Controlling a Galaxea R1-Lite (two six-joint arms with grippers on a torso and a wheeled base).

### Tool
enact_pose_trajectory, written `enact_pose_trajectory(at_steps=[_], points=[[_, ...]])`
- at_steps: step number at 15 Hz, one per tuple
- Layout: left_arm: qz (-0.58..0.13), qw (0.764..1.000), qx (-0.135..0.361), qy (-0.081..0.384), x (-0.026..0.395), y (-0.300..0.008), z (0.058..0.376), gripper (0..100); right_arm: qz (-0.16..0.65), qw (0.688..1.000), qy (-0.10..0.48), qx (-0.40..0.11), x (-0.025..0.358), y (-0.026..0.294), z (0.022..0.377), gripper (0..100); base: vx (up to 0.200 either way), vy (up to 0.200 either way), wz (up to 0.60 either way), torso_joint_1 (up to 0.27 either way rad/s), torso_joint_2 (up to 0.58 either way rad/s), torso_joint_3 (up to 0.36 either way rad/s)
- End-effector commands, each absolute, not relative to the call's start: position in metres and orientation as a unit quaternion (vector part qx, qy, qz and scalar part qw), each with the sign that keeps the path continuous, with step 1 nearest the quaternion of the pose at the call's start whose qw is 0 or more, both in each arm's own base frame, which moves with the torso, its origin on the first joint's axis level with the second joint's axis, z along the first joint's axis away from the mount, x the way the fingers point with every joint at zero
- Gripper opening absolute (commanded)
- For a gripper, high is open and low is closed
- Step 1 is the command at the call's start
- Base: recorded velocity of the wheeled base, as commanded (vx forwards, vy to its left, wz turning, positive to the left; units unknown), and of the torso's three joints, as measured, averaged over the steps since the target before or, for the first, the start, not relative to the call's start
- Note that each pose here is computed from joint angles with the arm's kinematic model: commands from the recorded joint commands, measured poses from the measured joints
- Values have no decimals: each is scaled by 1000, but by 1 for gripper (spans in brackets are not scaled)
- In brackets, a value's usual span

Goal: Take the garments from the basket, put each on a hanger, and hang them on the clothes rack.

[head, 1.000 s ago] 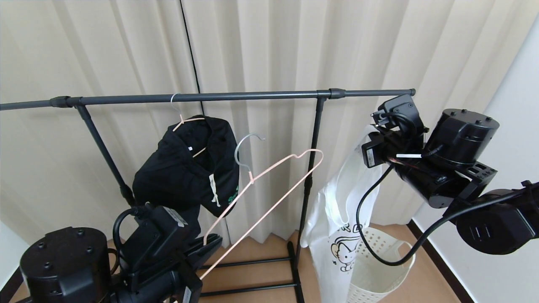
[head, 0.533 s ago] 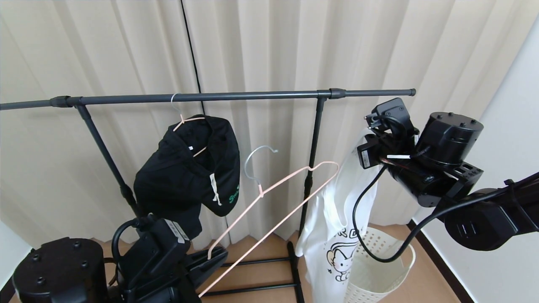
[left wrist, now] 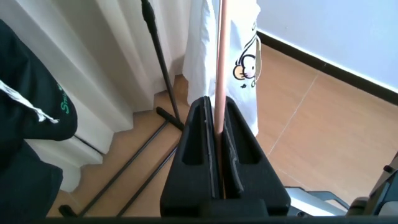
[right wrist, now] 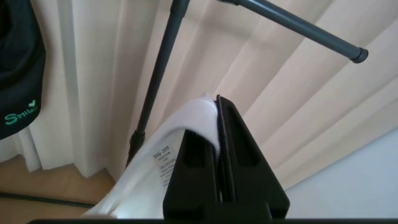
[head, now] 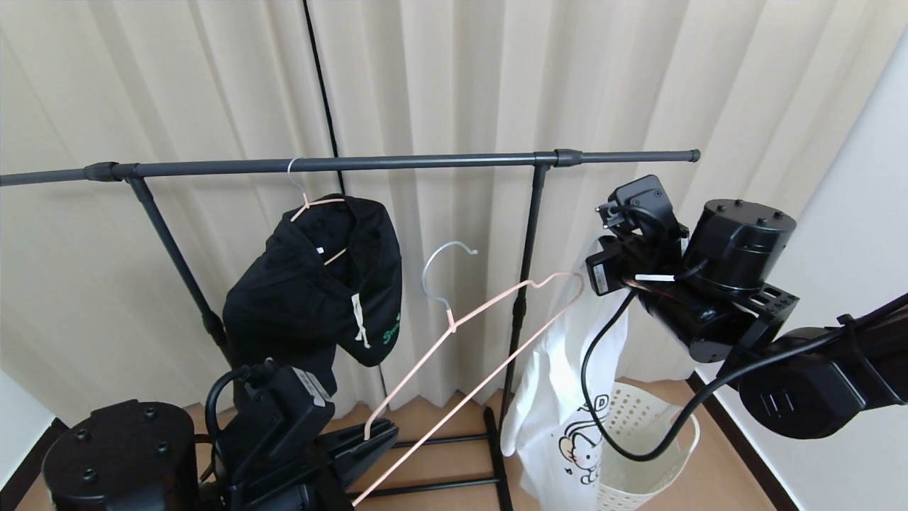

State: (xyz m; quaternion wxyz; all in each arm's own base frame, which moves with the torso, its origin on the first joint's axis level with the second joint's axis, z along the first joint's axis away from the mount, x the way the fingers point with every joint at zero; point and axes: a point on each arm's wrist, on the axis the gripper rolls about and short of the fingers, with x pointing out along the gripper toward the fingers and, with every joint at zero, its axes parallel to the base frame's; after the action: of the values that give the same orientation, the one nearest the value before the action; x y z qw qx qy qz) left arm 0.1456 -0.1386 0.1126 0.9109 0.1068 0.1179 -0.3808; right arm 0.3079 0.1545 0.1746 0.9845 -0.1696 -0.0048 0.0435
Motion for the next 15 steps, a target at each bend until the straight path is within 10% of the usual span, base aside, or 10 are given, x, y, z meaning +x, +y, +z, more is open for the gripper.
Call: enact_pose_trajectory(at_steps=[1,15], points=[[-381,910,104,124,148,-141,111,0,51,984,-5,-170,301,161,174,0,0,0,0,0,0,0],[-380,912,100,120,149,-142,113,0,114,980,-30,-157,265,195,176,0,0,0,0,0,0,0]])
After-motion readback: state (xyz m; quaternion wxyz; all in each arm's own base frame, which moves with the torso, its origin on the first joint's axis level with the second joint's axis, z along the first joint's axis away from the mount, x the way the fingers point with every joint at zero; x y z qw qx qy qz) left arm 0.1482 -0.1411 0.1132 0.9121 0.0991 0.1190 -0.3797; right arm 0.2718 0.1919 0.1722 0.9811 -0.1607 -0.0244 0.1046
